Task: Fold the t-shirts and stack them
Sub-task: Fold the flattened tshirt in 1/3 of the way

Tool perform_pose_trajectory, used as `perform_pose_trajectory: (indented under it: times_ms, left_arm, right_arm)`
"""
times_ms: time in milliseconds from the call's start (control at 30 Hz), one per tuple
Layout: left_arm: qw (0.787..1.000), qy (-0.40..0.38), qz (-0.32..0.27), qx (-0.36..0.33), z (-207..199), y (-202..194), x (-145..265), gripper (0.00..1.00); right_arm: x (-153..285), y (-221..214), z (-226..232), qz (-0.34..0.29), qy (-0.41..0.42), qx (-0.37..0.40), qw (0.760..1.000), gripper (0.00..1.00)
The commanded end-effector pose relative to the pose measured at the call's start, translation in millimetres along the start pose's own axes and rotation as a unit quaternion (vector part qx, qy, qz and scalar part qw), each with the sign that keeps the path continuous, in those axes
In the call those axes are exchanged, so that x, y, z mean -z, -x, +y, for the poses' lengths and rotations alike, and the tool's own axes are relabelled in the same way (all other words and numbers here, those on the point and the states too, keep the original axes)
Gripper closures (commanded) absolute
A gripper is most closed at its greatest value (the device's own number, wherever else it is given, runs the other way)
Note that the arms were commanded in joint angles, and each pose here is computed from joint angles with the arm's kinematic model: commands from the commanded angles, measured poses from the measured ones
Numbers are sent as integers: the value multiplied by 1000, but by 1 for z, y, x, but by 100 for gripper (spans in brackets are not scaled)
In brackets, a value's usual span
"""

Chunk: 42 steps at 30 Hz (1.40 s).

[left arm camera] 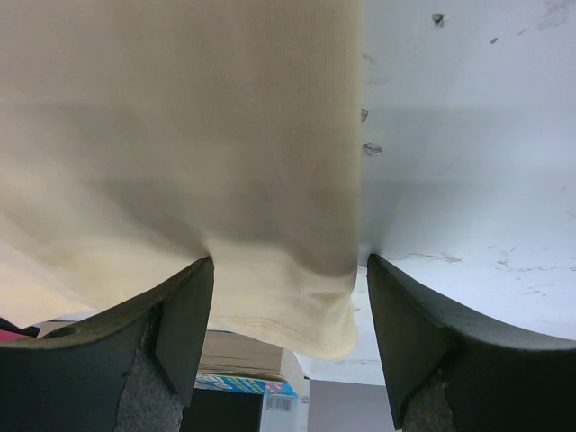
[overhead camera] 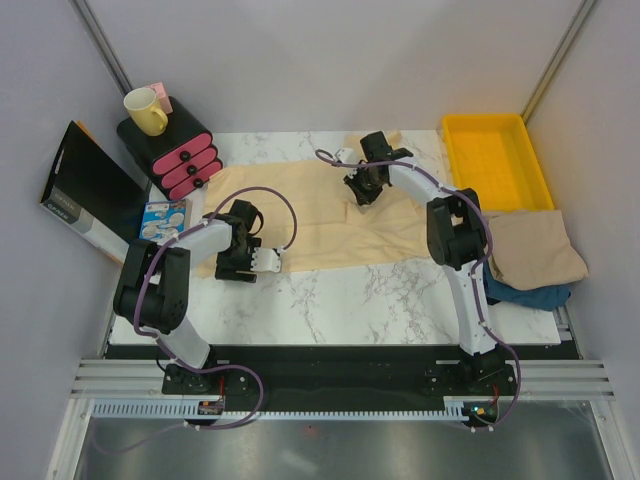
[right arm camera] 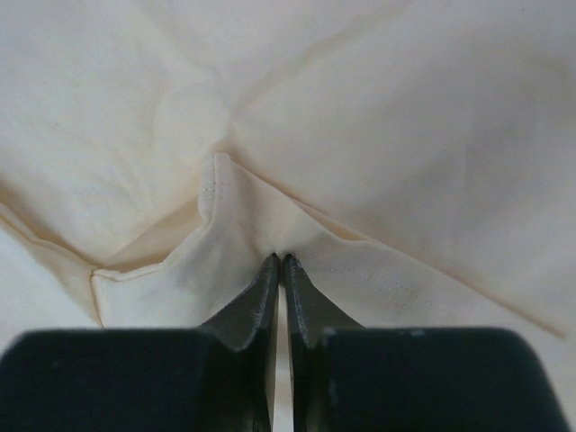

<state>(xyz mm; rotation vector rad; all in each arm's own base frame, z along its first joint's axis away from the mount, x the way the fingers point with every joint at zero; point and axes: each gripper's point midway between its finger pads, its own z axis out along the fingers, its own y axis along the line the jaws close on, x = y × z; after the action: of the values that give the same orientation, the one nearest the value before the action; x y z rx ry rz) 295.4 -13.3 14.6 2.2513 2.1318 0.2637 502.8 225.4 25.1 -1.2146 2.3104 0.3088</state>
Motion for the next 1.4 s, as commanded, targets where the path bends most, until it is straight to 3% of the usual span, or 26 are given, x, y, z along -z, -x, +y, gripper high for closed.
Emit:
perform_pose_trajectory:
  times_ms: [0,200,700,800,967,1000,1033,1067,1233,1367]
  left_arm:
    - [999,-34,-38,18,-18,16,-29,24]
    - [998,-32,-42,18,-15,22,-28,24]
    - [998,-37,-42,17,-16,24,-29,24]
    - [998,-35,-44,18,-14,25,-29,24]
    - [998,-36,-44,17,-14,26,-29,24]
    - [998,-35,-43,16,-13,26,-29,24]
    - [998,-36,-43,15,-14,26,-30,24]
    - [998,-37,-42,14,-14,26,-30,24]
    - [999,-32,-41,15,-12,26,-28,24]
    - [999,-24,-46,16,-9,27,-23,24]
  right_arm:
    - [5,16,-11,-17,-32,14,999,91]
    - [18,25,-30,-28,-85,22,996,100]
    - [42,56,-51,-86,-150,3,985,100]
    - [40,58,-51,-91,-149,2,985,96]
    - [37,53,-52,-84,-152,0,985,74]
    - [37,53,-51,-85,-152,0,985,68]
    - [40,53,-53,-84,-156,1,984,53]
    - [40,51,-53,-81,-160,3,984,48]
    - [69,50,-81,-82,-230,-5,970,48]
    - [97,41,-84,-83,-193,-4,978,49]
